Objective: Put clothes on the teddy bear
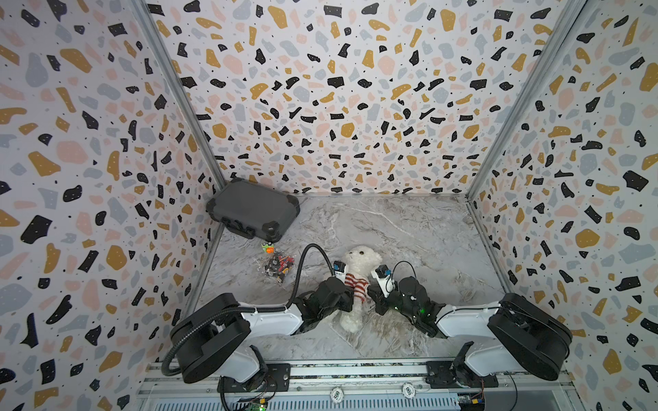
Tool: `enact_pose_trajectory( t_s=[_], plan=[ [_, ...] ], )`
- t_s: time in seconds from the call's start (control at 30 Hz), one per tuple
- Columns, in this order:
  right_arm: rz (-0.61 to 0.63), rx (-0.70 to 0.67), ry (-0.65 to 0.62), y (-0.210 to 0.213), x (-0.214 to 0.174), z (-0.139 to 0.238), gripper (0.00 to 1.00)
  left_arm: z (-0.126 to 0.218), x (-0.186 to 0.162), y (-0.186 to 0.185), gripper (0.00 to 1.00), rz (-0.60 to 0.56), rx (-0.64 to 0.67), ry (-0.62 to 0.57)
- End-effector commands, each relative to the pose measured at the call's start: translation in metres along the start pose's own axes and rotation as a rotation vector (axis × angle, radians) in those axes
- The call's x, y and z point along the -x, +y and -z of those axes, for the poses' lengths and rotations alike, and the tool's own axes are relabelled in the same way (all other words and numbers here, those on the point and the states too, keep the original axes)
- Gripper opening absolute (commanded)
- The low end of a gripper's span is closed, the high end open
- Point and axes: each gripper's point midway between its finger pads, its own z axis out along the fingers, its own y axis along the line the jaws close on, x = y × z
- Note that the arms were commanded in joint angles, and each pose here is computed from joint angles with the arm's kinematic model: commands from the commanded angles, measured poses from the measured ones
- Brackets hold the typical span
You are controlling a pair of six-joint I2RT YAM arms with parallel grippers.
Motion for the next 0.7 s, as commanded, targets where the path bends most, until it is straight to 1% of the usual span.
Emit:
enact_pose_trajectory(
  t_s=[0.0,0.17,0.37,0.43,0.5,0.53,0.6,0.63,0.67],
  plan=[
    [0.047,-0.019,-0.020,0.003,0.008,0.009,0.00,0.007,-0.030,0.025,0.00,0.045,0.030,0.093],
    [0.049,-0.042,-0.008,0.000,0.003,0.019,0.00,0.011,-0.033,0.042,0.00,0.082,0.057,0.087],
    [0.049,-0.021,-0.033,0.005,0.012,0.029,0.00,0.015,-0.037,0.056,0.00,0.103,0.076,0.086],
    [0.040,-0.007,-0.039,0.009,0.016,0.029,0.00,0.018,-0.031,0.056,0.00,0.088,0.089,0.081],
    [0.041,-0.006,-0.046,0.013,0.021,0.029,0.00,0.024,-0.018,0.049,0.00,0.080,0.081,0.051],
    [0.043,-0.009,-0.047,0.014,0.022,0.029,0.00,0.029,-0.008,0.043,0.08,0.077,0.072,0.027],
    [0.028,-0.019,-0.049,0.013,0.024,0.027,0.00,0.041,0.010,0.028,0.34,0.056,0.062,-0.011],
    [0.020,-0.025,-0.050,0.012,0.024,0.026,0.00,0.048,0.019,0.020,0.49,0.045,0.061,-0.032],
    [0.015,-0.026,-0.055,0.012,0.026,0.026,0.00,0.054,0.027,0.010,0.59,0.037,0.051,-0.051]
  ],
)
